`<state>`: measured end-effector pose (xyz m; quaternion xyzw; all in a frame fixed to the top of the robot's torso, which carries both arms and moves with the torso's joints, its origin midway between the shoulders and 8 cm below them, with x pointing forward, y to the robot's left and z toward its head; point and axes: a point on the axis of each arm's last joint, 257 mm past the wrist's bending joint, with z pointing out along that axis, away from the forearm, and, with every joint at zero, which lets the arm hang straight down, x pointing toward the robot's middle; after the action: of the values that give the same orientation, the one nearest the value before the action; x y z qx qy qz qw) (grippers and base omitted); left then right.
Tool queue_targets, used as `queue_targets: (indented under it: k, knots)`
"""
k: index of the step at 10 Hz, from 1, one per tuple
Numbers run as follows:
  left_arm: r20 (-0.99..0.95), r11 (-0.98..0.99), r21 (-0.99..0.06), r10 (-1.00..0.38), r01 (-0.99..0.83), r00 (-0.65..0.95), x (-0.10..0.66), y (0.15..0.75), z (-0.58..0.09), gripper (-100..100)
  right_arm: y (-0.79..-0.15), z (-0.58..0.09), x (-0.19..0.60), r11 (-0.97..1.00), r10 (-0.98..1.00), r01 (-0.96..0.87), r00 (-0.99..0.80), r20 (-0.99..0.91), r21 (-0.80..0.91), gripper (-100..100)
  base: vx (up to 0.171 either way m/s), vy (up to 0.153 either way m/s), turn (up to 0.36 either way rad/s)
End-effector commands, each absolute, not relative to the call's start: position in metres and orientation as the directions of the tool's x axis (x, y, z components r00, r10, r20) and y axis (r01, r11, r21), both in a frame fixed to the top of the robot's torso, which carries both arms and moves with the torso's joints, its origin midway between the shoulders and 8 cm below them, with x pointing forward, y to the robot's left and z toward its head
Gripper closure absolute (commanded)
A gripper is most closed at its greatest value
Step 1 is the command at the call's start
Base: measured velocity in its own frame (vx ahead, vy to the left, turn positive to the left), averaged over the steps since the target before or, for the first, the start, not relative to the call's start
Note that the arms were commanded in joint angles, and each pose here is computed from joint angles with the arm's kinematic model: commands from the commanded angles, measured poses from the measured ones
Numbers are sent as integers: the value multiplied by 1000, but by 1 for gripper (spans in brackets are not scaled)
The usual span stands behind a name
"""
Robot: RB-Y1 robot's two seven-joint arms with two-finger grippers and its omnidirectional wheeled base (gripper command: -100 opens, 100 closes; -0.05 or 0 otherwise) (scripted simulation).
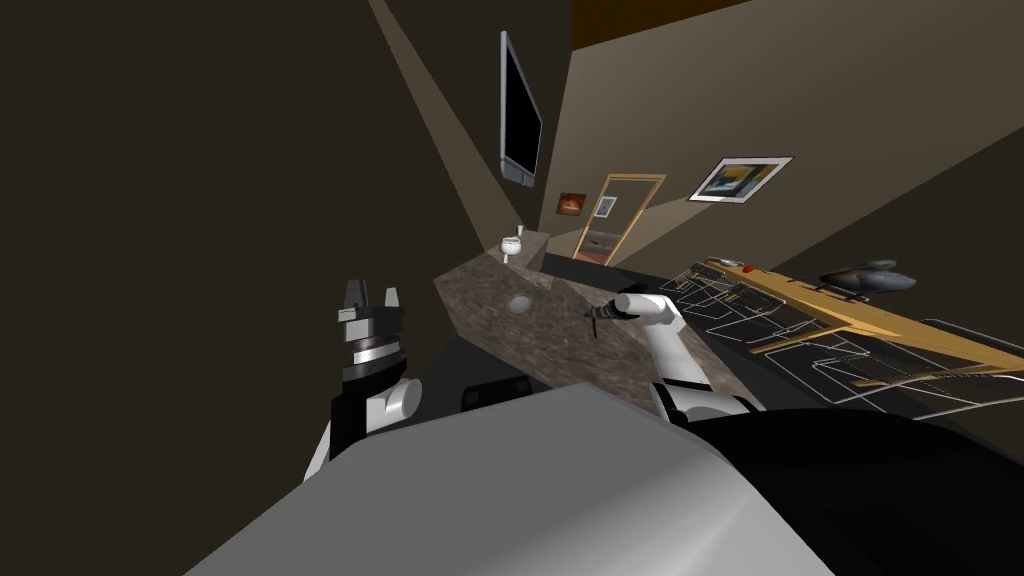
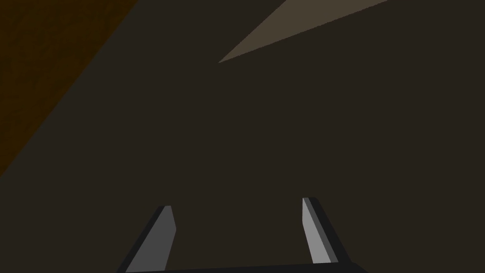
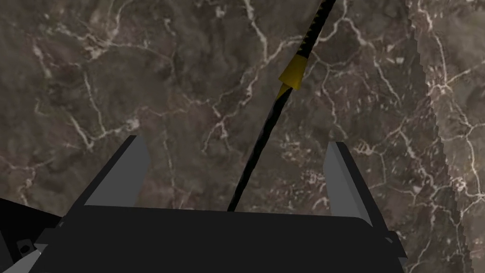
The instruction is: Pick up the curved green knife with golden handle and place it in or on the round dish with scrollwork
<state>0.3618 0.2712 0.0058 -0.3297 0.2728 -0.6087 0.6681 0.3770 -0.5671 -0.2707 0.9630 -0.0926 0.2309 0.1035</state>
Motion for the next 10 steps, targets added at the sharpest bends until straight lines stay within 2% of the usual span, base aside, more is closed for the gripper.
queue_targets:
  k: [1, 10]
  knots:
    - [37, 41, -773, -993, 634, 110, 362, 271, 6, 0, -570, -280, 365, -949, -225, -296, 879, 420, 111, -100, 54, -18, 6]
    - [37, 42, -773, -993, 633, 110, 362, 271, 6, 0, -563, -318, 303, -825, -560, -565, 809, 179, -26, -100, 58, -37, 12]
